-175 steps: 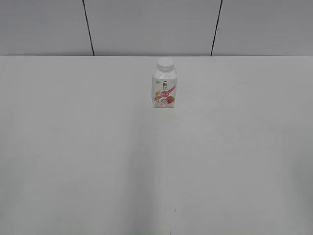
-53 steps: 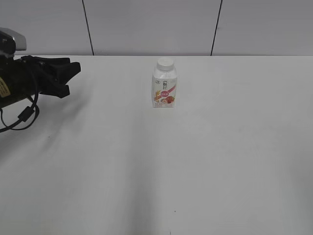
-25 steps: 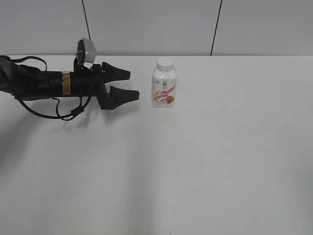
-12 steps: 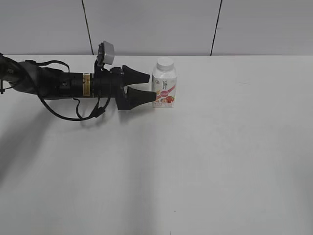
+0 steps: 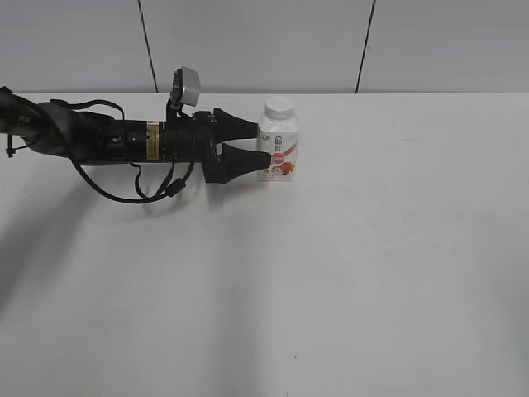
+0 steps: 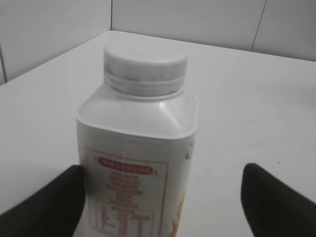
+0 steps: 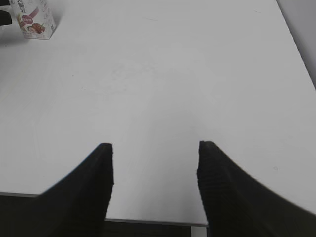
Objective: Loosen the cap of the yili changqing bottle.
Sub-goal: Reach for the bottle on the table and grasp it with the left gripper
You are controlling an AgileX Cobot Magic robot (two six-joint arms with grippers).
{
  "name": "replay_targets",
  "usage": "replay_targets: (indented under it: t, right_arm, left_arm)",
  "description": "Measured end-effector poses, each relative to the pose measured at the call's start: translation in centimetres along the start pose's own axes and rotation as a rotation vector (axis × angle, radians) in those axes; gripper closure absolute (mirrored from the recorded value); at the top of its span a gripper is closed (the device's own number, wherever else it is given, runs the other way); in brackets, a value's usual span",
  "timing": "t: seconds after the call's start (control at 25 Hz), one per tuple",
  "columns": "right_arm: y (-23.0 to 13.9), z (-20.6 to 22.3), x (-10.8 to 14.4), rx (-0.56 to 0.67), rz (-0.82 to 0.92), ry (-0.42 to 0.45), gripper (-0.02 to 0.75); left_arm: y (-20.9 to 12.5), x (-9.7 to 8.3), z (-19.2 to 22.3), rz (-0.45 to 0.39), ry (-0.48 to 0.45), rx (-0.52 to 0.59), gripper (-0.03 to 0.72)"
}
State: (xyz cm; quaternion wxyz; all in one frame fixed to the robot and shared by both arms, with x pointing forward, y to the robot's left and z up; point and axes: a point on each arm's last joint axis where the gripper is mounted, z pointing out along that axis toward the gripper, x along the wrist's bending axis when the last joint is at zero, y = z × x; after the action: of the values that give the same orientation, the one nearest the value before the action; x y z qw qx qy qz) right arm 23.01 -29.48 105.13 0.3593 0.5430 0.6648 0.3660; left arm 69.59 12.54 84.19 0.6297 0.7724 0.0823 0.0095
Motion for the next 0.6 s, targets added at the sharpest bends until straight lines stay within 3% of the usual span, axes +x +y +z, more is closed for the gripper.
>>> replay_targets:
  t: [0.6]
  right_arm:
    - [0.0, 0.0, 0.0, 0.0, 0.0, 0.0, 0.299]
  left_arm:
    - [0.21, 0.18, 0.01, 0.004, 0.005, 0.0, 0.132]
